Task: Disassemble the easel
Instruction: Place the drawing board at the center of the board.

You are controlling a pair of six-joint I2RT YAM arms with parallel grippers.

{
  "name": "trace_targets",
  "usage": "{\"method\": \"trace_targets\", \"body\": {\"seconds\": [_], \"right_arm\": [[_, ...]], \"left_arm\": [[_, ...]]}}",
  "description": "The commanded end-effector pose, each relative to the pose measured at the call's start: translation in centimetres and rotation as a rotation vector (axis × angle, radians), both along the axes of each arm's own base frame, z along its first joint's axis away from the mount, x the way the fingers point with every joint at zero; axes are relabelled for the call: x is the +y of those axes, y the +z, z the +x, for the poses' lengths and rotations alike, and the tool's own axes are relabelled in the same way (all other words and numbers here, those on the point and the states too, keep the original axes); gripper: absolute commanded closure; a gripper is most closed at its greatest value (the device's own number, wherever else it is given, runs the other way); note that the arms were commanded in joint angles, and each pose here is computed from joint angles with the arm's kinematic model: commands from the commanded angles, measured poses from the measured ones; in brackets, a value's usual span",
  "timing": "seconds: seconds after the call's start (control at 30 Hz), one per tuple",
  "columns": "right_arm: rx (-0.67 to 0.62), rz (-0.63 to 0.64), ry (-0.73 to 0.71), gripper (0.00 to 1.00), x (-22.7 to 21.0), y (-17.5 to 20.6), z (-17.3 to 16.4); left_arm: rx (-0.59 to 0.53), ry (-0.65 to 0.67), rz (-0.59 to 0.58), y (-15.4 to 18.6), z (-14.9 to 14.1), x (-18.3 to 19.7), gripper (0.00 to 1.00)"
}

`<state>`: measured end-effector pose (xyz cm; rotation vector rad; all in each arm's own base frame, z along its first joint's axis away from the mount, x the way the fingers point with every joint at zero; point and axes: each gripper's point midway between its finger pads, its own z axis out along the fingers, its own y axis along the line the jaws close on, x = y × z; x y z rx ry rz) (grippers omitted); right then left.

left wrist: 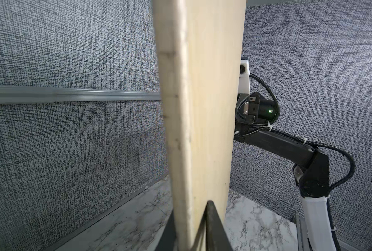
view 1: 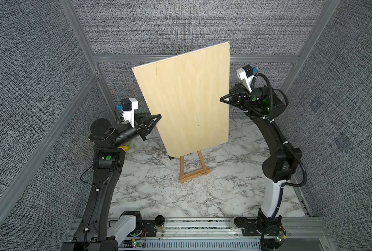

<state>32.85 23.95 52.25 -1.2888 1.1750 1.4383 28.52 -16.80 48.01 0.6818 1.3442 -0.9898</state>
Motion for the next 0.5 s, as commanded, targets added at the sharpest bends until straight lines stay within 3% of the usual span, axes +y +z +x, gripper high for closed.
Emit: {"method": "trace_targets", "body": {"seconds": [0.0,0.47], "right_arm": [[0.01,-0.101,0.059,1.0,1.6,-0.7,-3.1],[-0.001,-0.098,-0.038,1.0,-2.3,-0.8,-5.1]], "left_arm": [[-0.172,-0.062,0.022,2.1,-0.8,-2.0,1.0],[-0.156,-0.166,0.016,2.1,1.5,-5.7,1.0]]}}
